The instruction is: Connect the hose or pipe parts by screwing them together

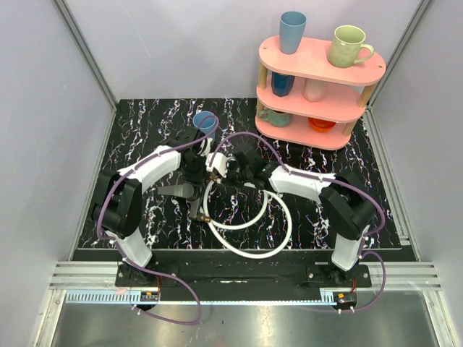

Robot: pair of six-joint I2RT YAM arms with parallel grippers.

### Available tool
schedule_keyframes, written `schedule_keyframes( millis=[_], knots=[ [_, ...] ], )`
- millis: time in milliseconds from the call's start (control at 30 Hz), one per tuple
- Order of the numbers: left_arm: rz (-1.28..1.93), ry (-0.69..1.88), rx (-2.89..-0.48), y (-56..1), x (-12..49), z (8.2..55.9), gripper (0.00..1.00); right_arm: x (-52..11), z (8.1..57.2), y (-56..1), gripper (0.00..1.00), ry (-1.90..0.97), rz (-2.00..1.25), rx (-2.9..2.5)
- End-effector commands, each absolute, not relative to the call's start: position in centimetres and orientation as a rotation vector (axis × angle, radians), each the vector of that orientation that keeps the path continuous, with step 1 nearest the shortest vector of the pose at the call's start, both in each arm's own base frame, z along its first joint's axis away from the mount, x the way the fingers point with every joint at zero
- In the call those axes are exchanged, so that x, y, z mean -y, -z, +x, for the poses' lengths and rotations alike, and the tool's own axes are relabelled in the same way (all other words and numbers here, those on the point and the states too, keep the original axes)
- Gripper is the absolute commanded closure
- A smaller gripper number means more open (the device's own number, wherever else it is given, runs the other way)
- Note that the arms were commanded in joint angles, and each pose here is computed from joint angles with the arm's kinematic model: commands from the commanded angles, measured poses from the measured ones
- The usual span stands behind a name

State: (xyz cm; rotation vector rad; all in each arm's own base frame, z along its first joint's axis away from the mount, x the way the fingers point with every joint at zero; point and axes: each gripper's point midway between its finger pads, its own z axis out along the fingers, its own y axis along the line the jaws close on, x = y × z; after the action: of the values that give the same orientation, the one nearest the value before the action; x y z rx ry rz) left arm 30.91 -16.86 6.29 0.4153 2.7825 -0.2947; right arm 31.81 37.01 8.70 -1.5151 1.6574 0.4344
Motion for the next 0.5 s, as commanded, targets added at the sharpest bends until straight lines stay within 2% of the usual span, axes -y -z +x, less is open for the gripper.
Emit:
schedule_keyframes(
  millis=[0, 467],
  knots=[
    [0.602, 0.742, -2.535, -12.7, 24.5, 29.5, 1.0, -41.1, 33.6, -14.7, 1.0, -0.655, -1.351, -1.579],
    [0.643, 0.816, -2.343, -15.3, 26.0, 29.3, 1.0, -39.6, 33.6, -14.8, 1.0, -1.065, -1.19, -1.811]
  ],
)
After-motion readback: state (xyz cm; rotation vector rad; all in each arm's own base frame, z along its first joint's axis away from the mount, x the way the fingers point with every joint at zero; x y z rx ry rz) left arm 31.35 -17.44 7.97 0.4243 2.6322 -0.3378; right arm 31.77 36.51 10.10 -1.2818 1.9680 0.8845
